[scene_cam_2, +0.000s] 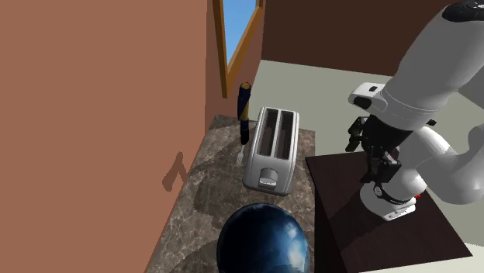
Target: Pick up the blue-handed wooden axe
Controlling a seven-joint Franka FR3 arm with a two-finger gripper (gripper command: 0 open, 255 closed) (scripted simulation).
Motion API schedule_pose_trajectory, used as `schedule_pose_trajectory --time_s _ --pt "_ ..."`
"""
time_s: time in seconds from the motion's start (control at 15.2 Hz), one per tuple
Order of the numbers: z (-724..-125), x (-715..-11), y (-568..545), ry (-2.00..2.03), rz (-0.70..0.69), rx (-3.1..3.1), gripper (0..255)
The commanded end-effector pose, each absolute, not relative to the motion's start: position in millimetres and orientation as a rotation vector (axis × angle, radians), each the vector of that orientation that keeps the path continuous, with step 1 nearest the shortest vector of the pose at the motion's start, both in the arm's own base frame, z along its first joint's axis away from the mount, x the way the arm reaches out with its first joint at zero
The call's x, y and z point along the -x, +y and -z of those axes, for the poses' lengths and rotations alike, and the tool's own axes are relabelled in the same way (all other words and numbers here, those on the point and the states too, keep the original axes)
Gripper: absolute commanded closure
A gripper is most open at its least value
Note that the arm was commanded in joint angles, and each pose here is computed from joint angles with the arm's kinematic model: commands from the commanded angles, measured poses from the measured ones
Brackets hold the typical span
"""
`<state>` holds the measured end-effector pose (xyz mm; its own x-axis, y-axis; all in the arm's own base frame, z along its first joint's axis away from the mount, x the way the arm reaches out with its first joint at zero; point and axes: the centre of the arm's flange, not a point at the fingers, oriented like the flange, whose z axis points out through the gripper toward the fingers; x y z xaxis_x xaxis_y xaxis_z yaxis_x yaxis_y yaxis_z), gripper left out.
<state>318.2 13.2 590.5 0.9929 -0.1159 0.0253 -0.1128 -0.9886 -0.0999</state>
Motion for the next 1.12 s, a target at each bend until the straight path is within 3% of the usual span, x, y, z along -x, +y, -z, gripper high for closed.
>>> schedule_pose_trajectory --time_s 0.0,1.06 --pt "-591 -318 13 0.175 0.047 3.038 0" --pt "-550 -374 -168 -0.215 0.212 3.125 0"
